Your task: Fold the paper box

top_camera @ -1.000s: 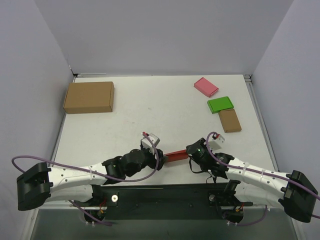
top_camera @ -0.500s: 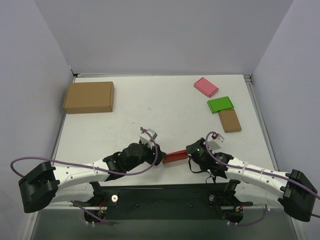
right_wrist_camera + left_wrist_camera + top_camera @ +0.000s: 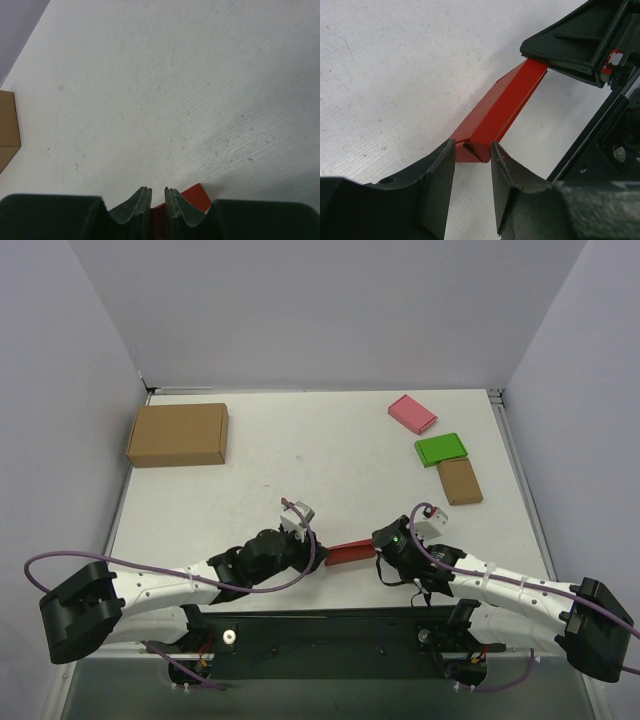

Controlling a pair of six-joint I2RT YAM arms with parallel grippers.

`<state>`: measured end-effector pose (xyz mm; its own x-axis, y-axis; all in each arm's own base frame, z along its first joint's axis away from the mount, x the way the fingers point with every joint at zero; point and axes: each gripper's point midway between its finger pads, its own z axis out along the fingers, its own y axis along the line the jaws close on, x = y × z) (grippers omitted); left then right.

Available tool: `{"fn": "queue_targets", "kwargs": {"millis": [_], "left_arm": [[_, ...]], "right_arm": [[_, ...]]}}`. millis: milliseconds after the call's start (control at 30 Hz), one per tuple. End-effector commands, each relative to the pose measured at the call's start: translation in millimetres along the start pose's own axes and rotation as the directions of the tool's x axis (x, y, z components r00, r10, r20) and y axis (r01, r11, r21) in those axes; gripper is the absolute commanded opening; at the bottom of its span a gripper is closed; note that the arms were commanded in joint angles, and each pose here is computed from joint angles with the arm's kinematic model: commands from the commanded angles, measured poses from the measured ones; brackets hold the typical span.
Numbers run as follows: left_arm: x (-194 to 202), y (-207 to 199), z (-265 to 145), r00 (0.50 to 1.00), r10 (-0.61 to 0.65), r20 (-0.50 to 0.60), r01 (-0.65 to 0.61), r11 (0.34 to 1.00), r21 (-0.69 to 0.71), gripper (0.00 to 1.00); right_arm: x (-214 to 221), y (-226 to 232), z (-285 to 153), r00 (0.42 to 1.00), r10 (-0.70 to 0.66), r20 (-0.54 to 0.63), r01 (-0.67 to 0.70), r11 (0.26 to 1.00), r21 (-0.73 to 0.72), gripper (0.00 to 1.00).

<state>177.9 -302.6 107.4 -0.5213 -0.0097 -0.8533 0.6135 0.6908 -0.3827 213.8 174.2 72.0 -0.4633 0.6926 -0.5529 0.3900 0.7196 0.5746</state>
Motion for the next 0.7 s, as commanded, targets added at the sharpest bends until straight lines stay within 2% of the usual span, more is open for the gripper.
{"fn": "queue_targets", "kwargs": {"millis": [0, 167, 300, 667], "left_arm": [[4.7, 3.5, 2.7, 1.0, -0.002, 0.002, 0.002, 1.0, 0.001, 0.43], [7.0, 3.5, 3.6, 1.0, -0.004, 0.002, 0.004, 1.0, 0.007, 0.37], [5.0, 2.6, 4.7, 1.0, 0.005, 0.007, -0.005, 1.0, 0.007, 0.27], [-3.7, -3.5, 9.3, 0.998, 0.058, -0.01, -0.058, 0.998, -0.025, 0.09]], "right_arm": [[5.2, -23.7, -0.7, 0.995, -0.098, -0.017, 0.099, 0.992, 0.079, 0.17], [5.5, -23.9, -0.3, 0.995, -0.102, -0.018, 0.103, 0.991, 0.082, 0.17], [6.3, -22.5, -0.3, 0.994, -0.107, -0.019, 0.108, 0.991, 0.081, 0.17], [7.7, -22.5, 0.1, 0.993, -0.115, -0.019, 0.116, 0.99, 0.083, 0.17]]}}
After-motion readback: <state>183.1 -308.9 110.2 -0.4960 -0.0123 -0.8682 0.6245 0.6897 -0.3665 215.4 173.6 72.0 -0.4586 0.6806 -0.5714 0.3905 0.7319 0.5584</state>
